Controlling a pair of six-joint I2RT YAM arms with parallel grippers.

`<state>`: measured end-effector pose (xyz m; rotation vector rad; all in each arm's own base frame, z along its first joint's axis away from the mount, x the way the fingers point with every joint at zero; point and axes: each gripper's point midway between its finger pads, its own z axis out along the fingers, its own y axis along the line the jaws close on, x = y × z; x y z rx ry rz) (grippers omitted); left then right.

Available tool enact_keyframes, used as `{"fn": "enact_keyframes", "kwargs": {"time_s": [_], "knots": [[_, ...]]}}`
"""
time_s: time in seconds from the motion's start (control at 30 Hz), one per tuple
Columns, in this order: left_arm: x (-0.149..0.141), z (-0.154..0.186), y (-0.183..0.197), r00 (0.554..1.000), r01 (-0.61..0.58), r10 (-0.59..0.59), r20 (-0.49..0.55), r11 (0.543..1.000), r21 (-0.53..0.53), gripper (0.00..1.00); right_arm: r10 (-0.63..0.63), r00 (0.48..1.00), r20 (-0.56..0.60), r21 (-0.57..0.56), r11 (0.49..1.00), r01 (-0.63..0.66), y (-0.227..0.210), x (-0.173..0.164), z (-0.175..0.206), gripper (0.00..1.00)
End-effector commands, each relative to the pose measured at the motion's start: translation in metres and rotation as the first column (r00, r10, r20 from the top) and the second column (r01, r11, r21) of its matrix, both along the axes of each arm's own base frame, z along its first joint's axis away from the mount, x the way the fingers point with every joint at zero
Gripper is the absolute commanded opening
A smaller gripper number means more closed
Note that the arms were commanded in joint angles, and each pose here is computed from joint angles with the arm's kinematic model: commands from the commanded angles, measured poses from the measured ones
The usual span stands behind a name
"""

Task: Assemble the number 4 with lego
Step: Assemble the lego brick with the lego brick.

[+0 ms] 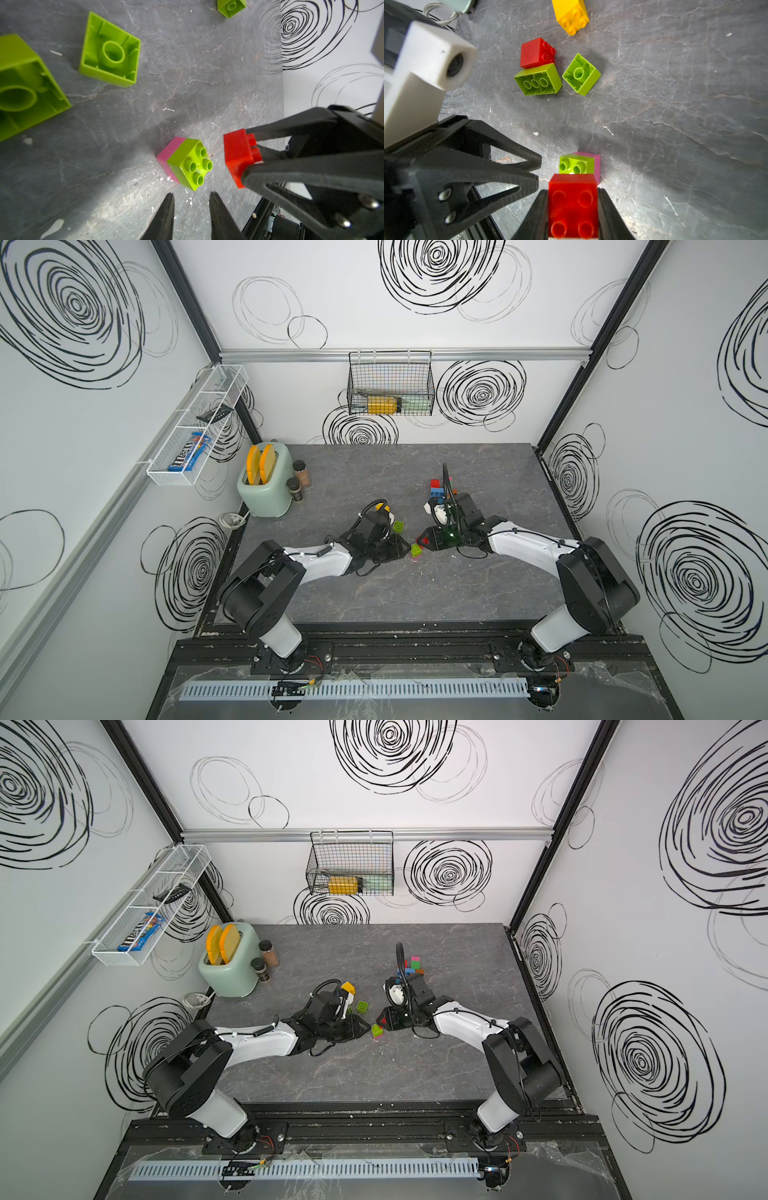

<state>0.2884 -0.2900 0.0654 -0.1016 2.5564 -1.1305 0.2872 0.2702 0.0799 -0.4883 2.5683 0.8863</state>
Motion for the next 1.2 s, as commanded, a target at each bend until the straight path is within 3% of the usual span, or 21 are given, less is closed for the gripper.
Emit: {"fn": "enact_keyframes", "kwargs": {"time_s": [0.0,0.37,0.77,1.0,1.17], "knots": [[0.006,0.008,-0.01,1.0,0.005,-0.004,0.021,0.999,-0.052,0.29,-0.012,1.0,-0.002,-0.02,1.0,0.012,0.004,-0.001,-0.008,0.0],[-0.004,-0.016,-0.013,0.999,0.028,-0.03,-0.04,0.998,-0.053,0.18,-0.059,0.997,0.042,-0.175,0.982,0.065,0.0,-0.007,-0.037,0.0],[-0.006,-0.022,-0.008,0.999,0.026,-0.026,-0.042,0.999,-0.019,0.17,-0.045,0.998,0.051,-0.024,0.999,0.047,0.016,0.004,-0.006,0.0],[-0.004,-0.022,-0.006,0.999,0.024,-0.025,-0.037,1.0,-0.008,0.18,0.036,0.995,0.088,-0.116,0.993,-0.026,0.012,0.008,-0.018,0.0],[-0.004,-0.023,-0.007,0.999,0.028,-0.028,-0.038,1.0,-0.007,0.18,0.058,0.997,0.051,-0.153,0.987,-0.05,0.011,0.004,-0.038,0.0]]}}
